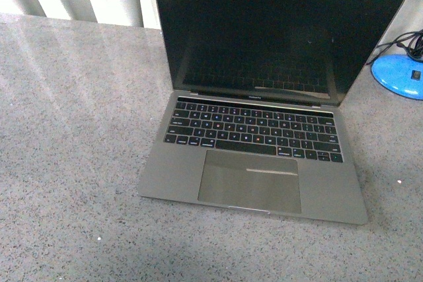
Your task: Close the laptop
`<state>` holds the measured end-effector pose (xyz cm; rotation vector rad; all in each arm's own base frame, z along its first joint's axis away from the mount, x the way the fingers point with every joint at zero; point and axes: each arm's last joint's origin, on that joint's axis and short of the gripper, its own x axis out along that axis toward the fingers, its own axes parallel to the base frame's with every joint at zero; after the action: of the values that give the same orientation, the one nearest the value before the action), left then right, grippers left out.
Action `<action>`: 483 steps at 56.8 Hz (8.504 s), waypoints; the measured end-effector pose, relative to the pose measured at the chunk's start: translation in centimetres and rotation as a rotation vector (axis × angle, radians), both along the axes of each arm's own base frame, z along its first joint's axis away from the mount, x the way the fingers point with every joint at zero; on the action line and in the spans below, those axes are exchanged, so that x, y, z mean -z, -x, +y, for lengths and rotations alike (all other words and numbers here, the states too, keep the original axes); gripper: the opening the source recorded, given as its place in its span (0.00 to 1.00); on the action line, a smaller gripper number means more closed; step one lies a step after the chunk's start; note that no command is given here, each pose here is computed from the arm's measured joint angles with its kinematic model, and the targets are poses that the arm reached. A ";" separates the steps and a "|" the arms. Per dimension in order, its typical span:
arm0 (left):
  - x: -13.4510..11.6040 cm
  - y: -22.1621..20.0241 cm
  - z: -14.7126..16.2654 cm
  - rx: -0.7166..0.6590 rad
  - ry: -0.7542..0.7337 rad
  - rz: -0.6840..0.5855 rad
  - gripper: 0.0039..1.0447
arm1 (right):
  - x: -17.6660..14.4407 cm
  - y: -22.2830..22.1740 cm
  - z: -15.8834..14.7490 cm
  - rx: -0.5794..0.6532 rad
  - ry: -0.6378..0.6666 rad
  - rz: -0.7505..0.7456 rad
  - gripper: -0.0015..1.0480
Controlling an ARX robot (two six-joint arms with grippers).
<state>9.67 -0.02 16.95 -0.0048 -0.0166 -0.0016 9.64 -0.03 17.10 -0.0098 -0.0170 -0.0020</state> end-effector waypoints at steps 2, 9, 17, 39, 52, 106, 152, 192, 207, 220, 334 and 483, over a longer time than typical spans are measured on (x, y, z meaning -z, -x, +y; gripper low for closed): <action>0.0 0.0 0.0 0.000 0.000 0.000 0.94 | 0.0 0.0 0.0 0.000 0.000 0.000 0.90; 0.0 0.0 0.0 0.000 0.000 0.000 0.94 | 0.0 0.0 0.0 0.000 0.000 0.000 0.90; 0.0 0.0 0.0 0.000 0.000 0.000 0.94 | 0.0 0.0 0.0 0.000 0.000 0.000 0.90; 0.3 -0.3 -0.2 -0.387 0.134 0.269 0.94 | 0.7 -0.4 -0.1 -0.344 0.039 0.461 0.90; -1.2 -3.2 -0.3 -0.582 0.264 0.197 0.94 | -1.1 -4.1 -0.6 -0.407 0.242 0.469 0.90; -4.9 -24.6 -8.6 0.216 -0.110 0.196 0.48 | -5.2 -23.7 1.1 -0.480 0.600 0.332 0.55; -3.1 -29.9 -15.9 0.614 -0.398 0.237 0.03 | -5.3 -28.9 2.2 -0.588 0.632 0.350 0.01; -2.0 -33.0 -16.1 0.690 -0.455 0.259 0.03 | -3.7 -30.1 4.1 -0.669 0.639 0.357 0.01; -1.9 -33.0 -16.1 0.704 -0.449 0.251 0.03 | -2.9 -29.9 4.8 -0.689 0.637 0.366 0.01; -1.4 -32.4 -16.2 0.734 -0.443 0.267 0.03 | -1.7 -29.0 4.8 -0.707 0.619 0.392 0.01; 3.8 -25.7 -15.8 0.873 -0.436 0.465 0.03 | 3.8 -20.0 4.5 -0.767 0.425 0.567 0.01; 10.3 -21.9 -15.9 0.937 -0.255 0.620 0.03 | 9.3 -16.6 3.7 -0.771 0.345 0.713 0.01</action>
<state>31.58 -15.93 6.61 0.2422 0.6076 -0.9381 26.28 3.65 7.76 -0.3475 0.6930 0.7746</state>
